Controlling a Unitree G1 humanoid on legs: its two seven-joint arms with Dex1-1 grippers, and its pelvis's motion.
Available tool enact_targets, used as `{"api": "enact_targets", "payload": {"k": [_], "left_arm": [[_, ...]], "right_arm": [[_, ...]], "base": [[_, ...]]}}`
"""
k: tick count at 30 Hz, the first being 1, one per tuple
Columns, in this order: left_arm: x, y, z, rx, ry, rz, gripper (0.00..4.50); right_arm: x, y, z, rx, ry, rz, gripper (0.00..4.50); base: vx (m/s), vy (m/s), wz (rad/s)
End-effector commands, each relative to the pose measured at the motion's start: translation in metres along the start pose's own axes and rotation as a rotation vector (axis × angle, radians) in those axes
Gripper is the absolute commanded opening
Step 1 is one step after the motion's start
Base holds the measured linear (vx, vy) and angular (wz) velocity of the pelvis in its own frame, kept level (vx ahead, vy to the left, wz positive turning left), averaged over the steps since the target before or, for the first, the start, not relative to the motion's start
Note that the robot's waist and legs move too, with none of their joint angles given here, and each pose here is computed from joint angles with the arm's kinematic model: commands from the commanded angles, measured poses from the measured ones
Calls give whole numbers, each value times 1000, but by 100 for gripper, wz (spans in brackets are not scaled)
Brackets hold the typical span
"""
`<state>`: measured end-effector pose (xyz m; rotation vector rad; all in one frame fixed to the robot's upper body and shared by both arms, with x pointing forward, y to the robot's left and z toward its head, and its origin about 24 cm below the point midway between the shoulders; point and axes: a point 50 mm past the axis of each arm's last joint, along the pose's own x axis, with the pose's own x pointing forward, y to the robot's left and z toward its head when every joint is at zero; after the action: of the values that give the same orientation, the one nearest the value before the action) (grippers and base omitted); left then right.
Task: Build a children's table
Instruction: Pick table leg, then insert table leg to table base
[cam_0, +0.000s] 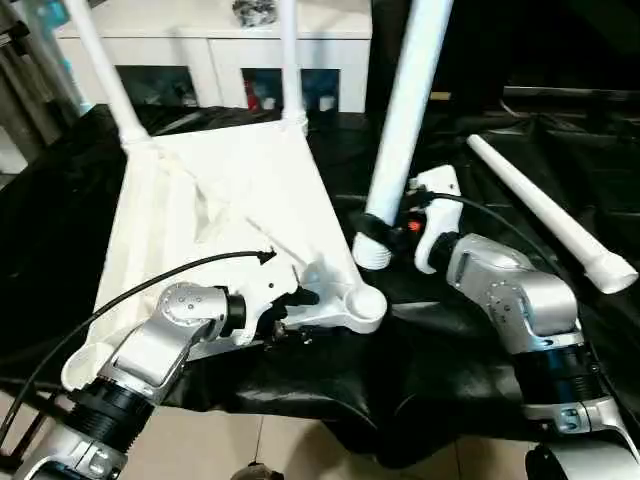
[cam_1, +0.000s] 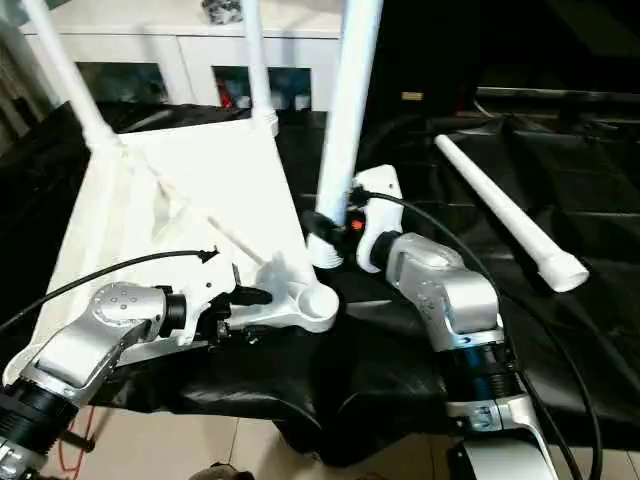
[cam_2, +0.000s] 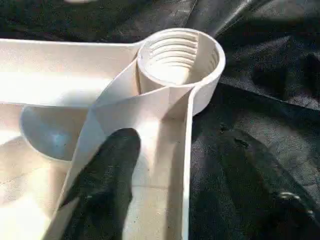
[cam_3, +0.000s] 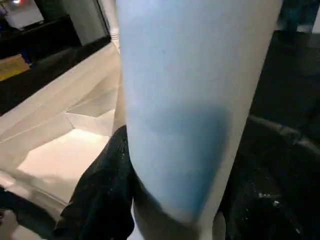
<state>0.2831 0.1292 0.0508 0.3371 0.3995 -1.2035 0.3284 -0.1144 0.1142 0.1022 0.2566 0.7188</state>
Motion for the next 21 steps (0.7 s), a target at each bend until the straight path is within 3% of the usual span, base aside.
{"api": "enact_targets", "payload": {"k": [1, 5, 21], "left_arm": [[-4, 2, -3, -13, 35, -8, 242], [-8, 2, -7, -74, 17, -31, 214], [-15, 1, -21, -114, 59, -41, 84]], "right_arm": [[-1, 5, 3, -24, -13, 22, 189], [-1, 8, 2, -25, -7, 46, 189], [-6, 13, -2, -40, 28, 107, 189]], "base": [[0, 0, 0], [0, 0, 0], [0, 0, 0]]}}
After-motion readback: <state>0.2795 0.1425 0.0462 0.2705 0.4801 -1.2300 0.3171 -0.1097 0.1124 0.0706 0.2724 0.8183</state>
